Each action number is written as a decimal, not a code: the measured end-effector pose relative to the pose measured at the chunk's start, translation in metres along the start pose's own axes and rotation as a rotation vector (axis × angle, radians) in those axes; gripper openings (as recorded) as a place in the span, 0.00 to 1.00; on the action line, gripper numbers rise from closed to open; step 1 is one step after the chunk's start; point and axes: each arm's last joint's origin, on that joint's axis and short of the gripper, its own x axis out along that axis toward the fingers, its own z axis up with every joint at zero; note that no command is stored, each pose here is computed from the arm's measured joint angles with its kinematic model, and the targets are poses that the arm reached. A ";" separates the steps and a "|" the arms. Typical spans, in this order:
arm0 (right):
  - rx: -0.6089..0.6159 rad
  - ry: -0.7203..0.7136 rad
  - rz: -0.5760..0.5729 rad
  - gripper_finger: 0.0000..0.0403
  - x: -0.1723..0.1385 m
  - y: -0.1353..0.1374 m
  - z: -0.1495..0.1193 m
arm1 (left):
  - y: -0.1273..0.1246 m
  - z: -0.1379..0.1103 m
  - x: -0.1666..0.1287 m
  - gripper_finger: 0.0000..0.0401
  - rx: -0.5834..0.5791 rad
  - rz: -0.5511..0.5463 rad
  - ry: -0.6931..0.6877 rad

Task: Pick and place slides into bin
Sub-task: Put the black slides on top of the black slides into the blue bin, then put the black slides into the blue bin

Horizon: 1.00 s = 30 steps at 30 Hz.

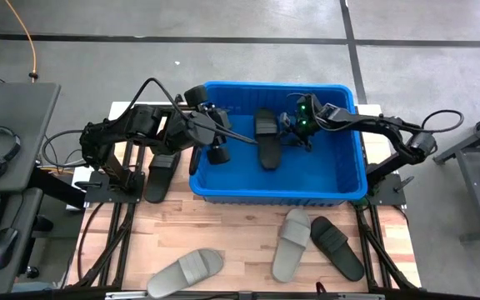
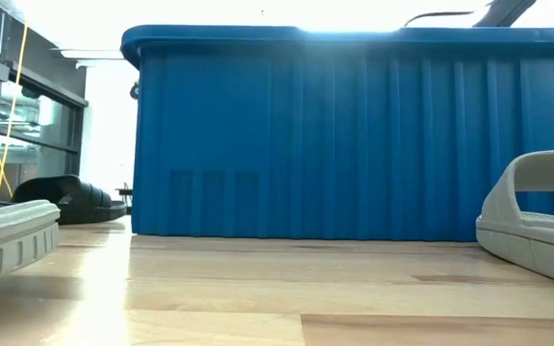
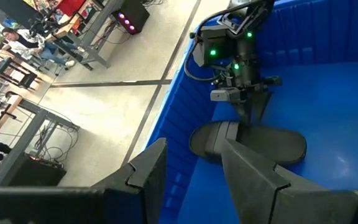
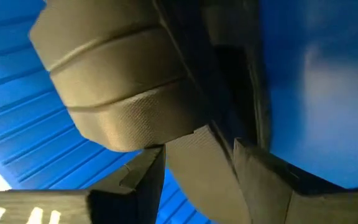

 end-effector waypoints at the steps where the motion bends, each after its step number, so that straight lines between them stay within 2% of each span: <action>1: -0.015 -0.014 -0.009 0.45 -0.001 0.002 0.000 | 0.000 0.000 0.000 0.36 0.000 0.000 0.000; 11: -0.047 -0.022 -0.025 0.45 -0.005 0.013 -0.002 | 0.000 -0.001 0.000 0.36 0.006 -0.009 0.005; 24: -0.081 -0.018 -0.053 0.44 0.002 0.015 -0.014 | -0.001 -0.005 0.000 0.36 0.030 -0.014 0.037; 30: -0.145 -0.059 -0.053 0.44 -0.010 0.017 -0.019 | -0.001 -0.005 0.000 0.36 0.036 -0.015 0.042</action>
